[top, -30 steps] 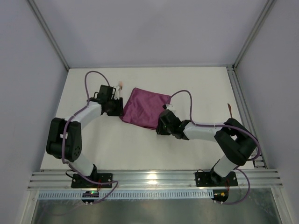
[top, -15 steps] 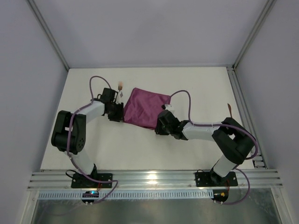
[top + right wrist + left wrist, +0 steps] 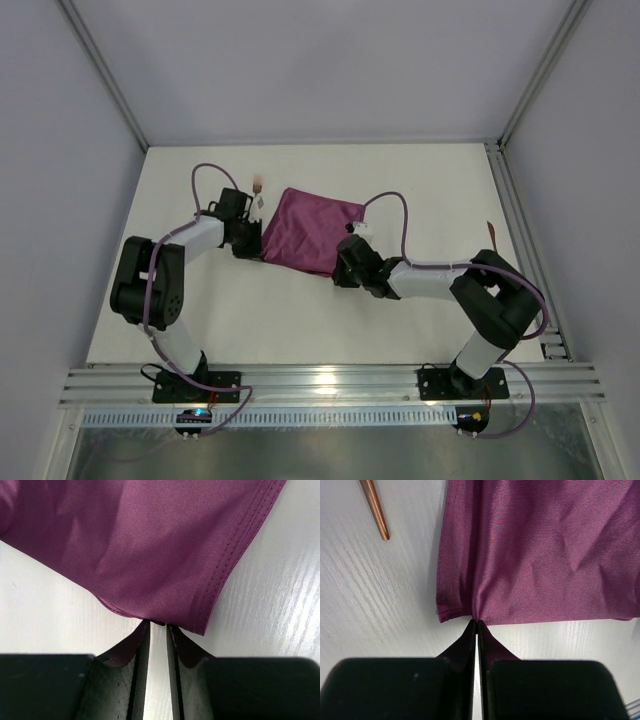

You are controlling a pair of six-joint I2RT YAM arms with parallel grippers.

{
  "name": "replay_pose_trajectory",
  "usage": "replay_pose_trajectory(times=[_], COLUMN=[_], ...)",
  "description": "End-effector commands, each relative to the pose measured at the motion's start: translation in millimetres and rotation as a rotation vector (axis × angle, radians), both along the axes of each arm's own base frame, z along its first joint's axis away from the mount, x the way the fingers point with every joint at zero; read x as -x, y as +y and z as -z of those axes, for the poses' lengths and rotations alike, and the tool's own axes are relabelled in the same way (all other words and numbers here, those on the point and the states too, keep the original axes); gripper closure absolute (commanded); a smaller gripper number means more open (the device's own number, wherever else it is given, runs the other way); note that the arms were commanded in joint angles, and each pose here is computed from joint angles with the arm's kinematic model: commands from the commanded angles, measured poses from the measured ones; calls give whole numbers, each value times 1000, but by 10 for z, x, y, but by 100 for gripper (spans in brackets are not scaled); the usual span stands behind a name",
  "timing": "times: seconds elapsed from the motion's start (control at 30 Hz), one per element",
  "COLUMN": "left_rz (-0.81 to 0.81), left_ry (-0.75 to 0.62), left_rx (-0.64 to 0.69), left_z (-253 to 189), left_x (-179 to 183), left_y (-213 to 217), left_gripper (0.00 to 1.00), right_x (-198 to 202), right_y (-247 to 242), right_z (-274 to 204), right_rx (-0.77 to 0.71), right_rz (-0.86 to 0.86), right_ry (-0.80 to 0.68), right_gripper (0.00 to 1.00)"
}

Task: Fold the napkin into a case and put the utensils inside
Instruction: Smooth out the lower triangle-folded napkin at the center of the board.

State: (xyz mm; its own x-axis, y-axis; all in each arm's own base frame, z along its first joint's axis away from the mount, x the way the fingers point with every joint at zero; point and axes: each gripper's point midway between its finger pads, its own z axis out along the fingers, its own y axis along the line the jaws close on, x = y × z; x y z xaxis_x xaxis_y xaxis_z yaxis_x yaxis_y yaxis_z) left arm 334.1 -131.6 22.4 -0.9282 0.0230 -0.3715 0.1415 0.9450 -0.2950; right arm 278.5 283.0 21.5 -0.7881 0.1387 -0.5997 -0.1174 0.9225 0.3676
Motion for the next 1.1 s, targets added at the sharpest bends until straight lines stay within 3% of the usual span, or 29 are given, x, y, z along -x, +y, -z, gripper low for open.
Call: replay_pose_trajectory(times=[0.0, 0.13, 0.17, 0.47, 1.07], left_rz=[9, 10, 9, 6, -10], left_ry=[-44, -70, -77, -107, -67], left_rx=[22, 28, 27, 7, -88], left_z=[-147, -242, -265, -379, -106], left_x=[-127, -147, -163, -226, -264], left_y=[-64, -68, -63, 61, 381], left_gripper=[100, 100, 100, 100, 100], right_x=[-174, -210, -214, -210, -163], right_y=[60, 58, 49, -143, -196], right_z=[-143, -157, -145, -71, -108], right_rx=[-29, -23, -16, 31, 67], right_rz=[56, 66, 68, 118, 28], right_ry=[-67, -81, -81, -82, -85], right_gripper=[77, 89, 97, 97, 97])
